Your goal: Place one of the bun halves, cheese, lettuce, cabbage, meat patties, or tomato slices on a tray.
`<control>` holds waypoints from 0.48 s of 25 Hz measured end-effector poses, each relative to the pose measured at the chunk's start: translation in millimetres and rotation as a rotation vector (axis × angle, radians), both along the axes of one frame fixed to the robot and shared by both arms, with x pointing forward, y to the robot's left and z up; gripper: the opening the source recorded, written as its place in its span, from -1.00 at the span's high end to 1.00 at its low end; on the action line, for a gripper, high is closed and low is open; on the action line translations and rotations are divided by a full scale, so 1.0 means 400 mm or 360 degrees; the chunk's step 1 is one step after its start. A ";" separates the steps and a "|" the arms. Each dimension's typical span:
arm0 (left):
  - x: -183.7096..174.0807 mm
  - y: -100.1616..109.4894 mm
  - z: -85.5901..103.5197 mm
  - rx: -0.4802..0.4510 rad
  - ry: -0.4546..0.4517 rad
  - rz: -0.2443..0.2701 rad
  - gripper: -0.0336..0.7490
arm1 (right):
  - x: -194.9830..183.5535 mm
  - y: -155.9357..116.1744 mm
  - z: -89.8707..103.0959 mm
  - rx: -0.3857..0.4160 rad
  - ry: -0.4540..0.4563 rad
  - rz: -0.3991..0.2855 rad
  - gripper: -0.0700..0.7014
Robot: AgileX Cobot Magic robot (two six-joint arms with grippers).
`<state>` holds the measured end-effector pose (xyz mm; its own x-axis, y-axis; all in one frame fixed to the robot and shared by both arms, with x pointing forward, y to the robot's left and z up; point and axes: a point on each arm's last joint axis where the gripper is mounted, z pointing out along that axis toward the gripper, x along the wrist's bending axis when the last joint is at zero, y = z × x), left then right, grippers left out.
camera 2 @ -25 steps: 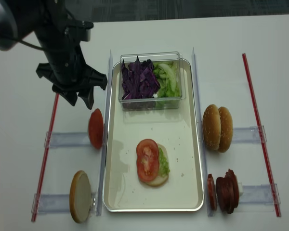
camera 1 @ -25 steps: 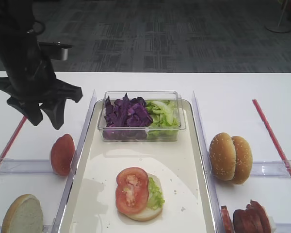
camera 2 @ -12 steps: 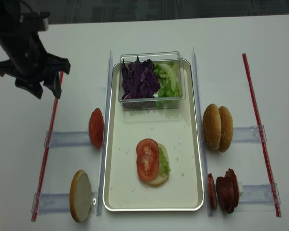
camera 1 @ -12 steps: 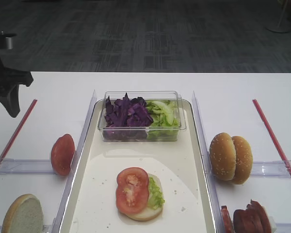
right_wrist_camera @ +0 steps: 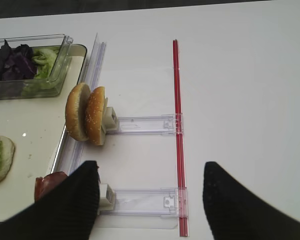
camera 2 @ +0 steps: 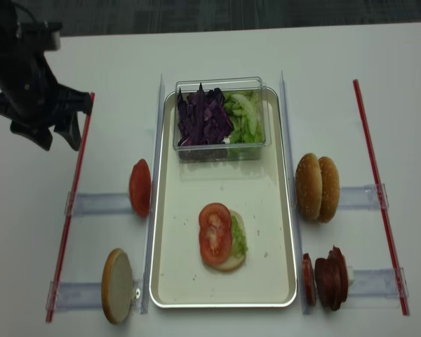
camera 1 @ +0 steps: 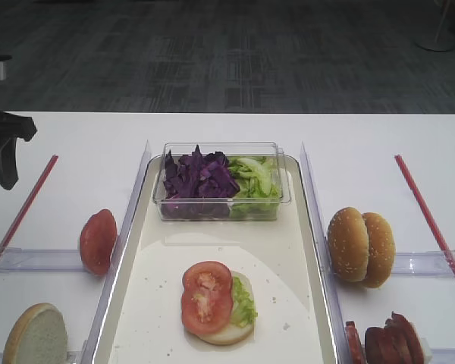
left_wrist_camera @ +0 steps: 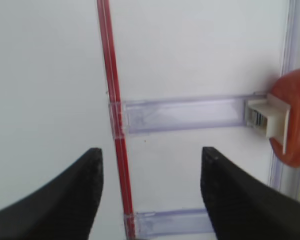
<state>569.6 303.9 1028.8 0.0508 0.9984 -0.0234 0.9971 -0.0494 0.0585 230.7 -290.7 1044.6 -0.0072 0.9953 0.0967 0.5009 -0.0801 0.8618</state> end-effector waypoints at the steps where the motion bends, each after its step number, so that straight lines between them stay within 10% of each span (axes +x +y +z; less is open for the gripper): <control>1: -0.014 0.001 0.000 0.0007 0.0012 -0.0002 -0.18 | 0.000 0.000 0.000 0.0000 0.0000 0.0000 -0.42; 12: -0.123 0.000 0.128 0.0014 -0.0236 -0.0009 -0.31 | 0.000 0.000 0.000 0.0000 0.0000 0.0000 -0.42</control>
